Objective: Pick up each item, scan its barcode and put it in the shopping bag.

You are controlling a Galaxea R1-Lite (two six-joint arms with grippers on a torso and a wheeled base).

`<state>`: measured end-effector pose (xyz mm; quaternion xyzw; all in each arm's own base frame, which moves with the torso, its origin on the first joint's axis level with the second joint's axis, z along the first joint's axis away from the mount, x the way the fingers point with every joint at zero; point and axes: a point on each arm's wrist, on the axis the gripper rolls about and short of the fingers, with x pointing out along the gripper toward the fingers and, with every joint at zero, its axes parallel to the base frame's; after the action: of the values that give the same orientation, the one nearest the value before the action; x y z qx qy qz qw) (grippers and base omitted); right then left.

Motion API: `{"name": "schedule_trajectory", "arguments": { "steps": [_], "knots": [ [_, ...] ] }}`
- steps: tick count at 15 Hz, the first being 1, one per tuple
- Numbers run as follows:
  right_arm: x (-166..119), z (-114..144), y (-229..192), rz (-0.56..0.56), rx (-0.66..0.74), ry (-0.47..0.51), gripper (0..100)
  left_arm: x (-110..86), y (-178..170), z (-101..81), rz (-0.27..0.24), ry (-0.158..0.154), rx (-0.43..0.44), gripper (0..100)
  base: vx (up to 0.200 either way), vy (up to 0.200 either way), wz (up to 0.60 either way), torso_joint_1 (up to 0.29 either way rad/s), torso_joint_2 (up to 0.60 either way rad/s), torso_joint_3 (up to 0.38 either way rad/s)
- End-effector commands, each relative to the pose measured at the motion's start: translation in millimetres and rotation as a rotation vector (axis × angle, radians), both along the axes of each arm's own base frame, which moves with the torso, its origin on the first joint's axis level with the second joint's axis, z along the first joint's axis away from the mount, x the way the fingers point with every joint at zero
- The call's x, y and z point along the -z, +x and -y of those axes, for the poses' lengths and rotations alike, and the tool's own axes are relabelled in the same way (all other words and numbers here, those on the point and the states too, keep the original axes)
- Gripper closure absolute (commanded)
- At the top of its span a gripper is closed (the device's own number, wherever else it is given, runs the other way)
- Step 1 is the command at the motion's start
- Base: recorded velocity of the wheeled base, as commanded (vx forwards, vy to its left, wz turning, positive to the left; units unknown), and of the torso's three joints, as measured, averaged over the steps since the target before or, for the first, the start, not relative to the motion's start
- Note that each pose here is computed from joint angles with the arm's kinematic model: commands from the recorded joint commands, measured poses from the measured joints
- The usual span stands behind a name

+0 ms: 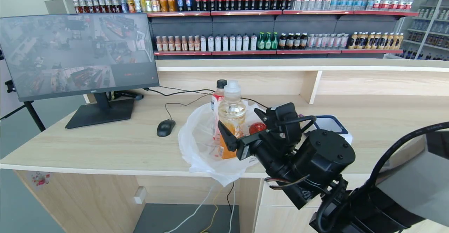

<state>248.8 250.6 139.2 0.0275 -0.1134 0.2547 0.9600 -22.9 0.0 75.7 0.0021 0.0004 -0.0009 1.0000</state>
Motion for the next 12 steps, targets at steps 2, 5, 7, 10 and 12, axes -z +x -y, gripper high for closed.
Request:
{"name": "schedule_trajectory", "arguments": {
  "steps": [2, 5, 7, 10, 12],
  "knots": [
    [-14, 11, -13, 0.014, -0.005, 0.015, 0, 0.3, 0, 0.0, -0.001, 0.0, 0.0, 0, 0.0, 0.0, 0.0, 0.0, 0.0, 0.0],
    [-24, 26, -30, 0.021, -0.011, 0.021, 0, -0.1, 0, 0.0, 0.001, 0.0, 0.0, 0, 0.0, 0.0, 0.0, 0.0, 0.0, 0.0],
    [-34, 40, -41, 0.031, -0.008, 0.032, 0, -0.1, 0, 0.0, 0.001, 0.0, 0.0, 0, 0.0, 0.0, 0.0, 0.0, 0.0, 0.0],
    [-42, 67, -66, 0.036, -0.005, 0.035, 0, -0.1, 0, 0.0, 0.001, 0.0, 0.0, 0, 0.0, 0.0, 0.0, 0.0, 0.0, 0.0],
    [-48, 99, -88, 0.047, 0.025, 0.046, 0, -0.1, 0, 0.0, 0.001, 0.0, 0.0, 0, 0.0, 0.0, 0.0, 0.0, 0.0, 0.0]
  ]
}}
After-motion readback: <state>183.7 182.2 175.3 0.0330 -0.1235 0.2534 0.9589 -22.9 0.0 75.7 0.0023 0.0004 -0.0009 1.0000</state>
